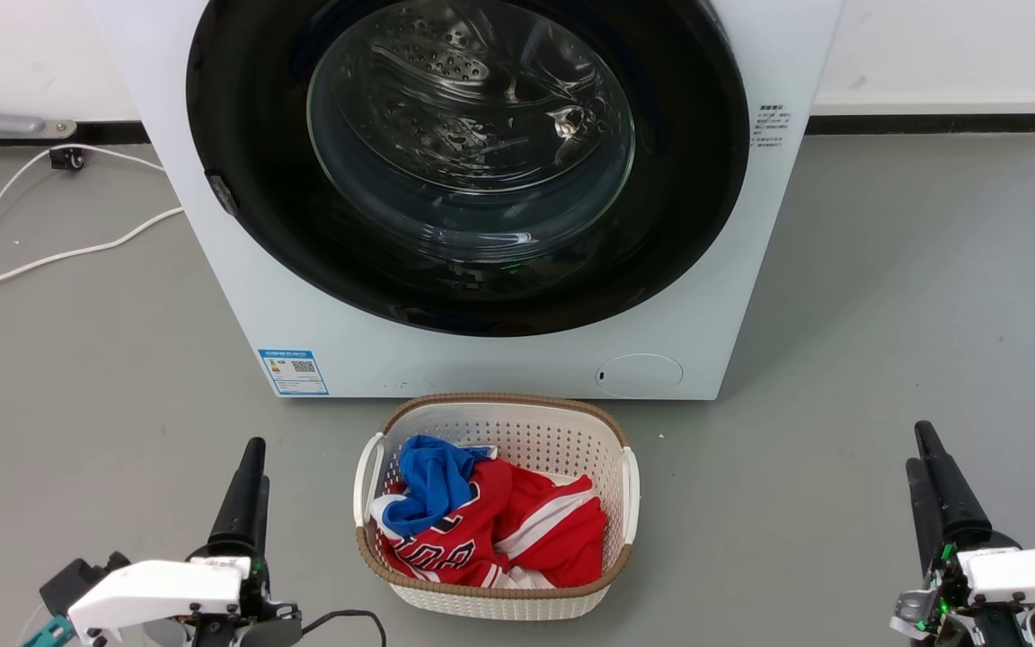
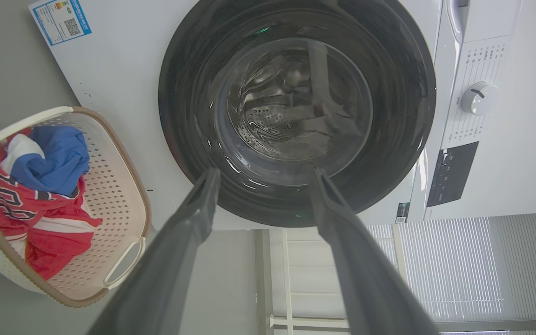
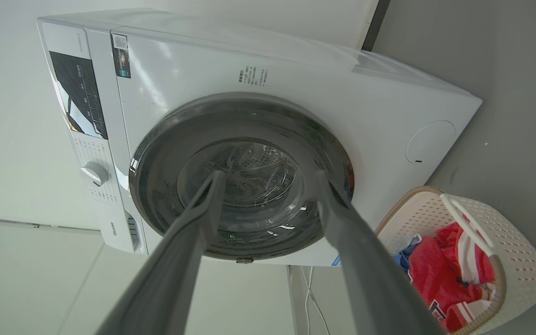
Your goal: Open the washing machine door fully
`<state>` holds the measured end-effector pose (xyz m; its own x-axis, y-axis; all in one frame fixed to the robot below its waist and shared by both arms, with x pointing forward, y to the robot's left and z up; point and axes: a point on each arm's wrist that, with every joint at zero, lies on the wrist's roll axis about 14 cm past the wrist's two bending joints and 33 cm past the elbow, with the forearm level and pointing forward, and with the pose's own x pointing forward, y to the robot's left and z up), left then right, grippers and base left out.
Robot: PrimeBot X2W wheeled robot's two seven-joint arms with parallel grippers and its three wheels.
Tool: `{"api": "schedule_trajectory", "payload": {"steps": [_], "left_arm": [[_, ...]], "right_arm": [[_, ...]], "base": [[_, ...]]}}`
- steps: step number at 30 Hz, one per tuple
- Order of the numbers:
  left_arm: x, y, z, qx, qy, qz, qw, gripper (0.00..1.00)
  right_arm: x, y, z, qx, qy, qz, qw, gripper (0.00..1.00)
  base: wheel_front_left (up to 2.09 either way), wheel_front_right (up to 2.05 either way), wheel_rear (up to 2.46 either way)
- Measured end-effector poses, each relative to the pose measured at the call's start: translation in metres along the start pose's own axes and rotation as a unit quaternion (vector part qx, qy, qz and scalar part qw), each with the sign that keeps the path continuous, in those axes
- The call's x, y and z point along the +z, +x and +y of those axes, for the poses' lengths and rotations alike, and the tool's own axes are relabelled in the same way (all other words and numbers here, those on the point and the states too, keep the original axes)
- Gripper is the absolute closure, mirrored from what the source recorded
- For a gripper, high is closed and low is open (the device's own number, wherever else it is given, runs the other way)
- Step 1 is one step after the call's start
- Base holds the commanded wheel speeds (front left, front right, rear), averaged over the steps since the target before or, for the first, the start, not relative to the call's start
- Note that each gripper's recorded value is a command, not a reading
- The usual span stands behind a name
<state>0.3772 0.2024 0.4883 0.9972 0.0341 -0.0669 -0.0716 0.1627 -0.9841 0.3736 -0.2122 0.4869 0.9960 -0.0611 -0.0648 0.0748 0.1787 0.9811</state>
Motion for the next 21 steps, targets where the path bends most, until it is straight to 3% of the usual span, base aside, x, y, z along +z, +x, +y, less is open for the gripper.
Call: {"api": "schedule_trajectory", "payload": {"steps": [11, 21], "left_arm": [[-0.005, 0.000, -0.013, -0.007, 0.129, -0.002, 0.992, 0.00], [-0.008, 0.000, -0.017, 0.001, 0.248, -0.009, 0.969, 0.00]], "right_arm": [[0.000, -0.002, 0.020, 0.031, -0.138, -0.008, 0.990, 0.00], [-0.009, -0.006, 0.033, 0.055, -0.272, -0.003, 0.961, 0.00]], "base": [[0.00, 0.00, 0.00], [0.00, 0.00, 0.00]]}}
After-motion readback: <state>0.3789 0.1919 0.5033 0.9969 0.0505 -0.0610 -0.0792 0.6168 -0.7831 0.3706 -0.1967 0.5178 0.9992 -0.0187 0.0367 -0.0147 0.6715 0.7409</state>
